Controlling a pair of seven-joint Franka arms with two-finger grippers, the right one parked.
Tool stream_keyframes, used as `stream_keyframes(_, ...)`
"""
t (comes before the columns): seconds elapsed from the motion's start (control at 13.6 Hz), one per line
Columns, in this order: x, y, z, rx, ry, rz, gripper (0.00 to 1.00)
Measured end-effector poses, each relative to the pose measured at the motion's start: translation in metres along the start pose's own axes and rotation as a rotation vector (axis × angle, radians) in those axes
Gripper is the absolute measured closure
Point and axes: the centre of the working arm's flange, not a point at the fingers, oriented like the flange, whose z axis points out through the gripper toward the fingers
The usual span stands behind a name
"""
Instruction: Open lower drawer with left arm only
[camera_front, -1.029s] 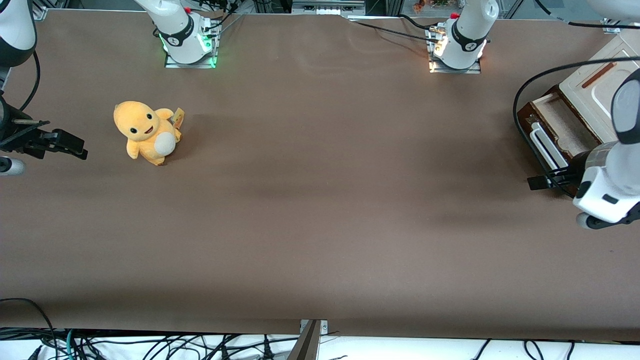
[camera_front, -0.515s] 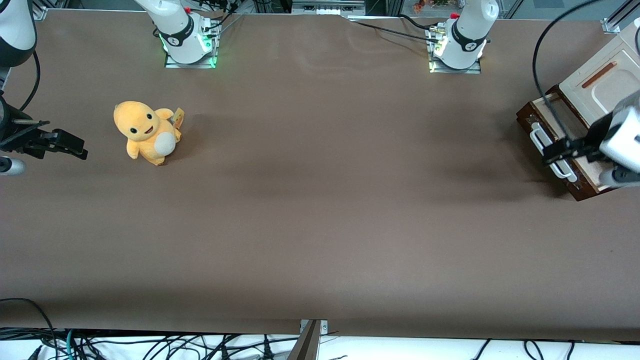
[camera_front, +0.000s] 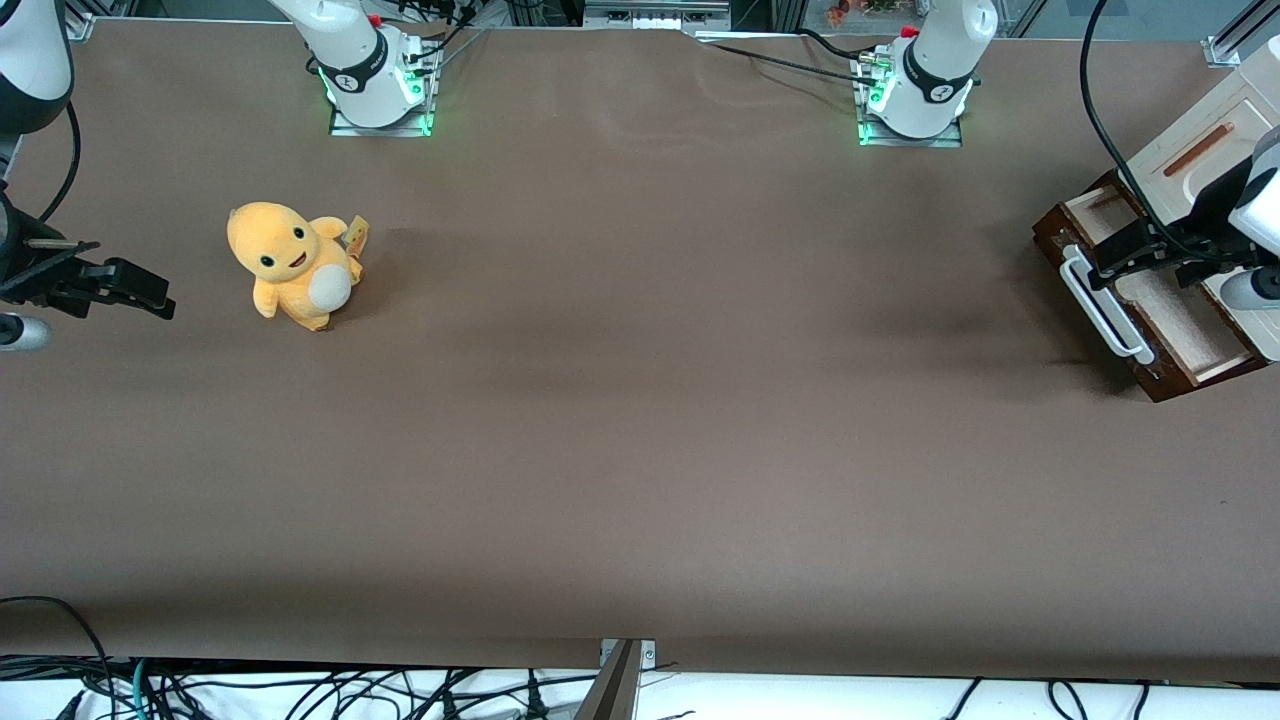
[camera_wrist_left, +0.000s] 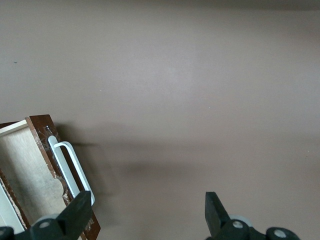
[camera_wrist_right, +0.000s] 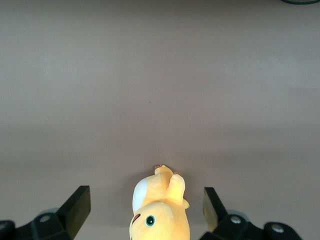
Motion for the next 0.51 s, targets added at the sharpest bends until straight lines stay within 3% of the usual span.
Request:
stream_keyframes(0.29,0.002,-0.004,0.019,0.004,-0.056,0.000,0.00)
stream_keyframes(0.51,0.001,-0.003,0.020,0.004,-0.070,0.002,0.00)
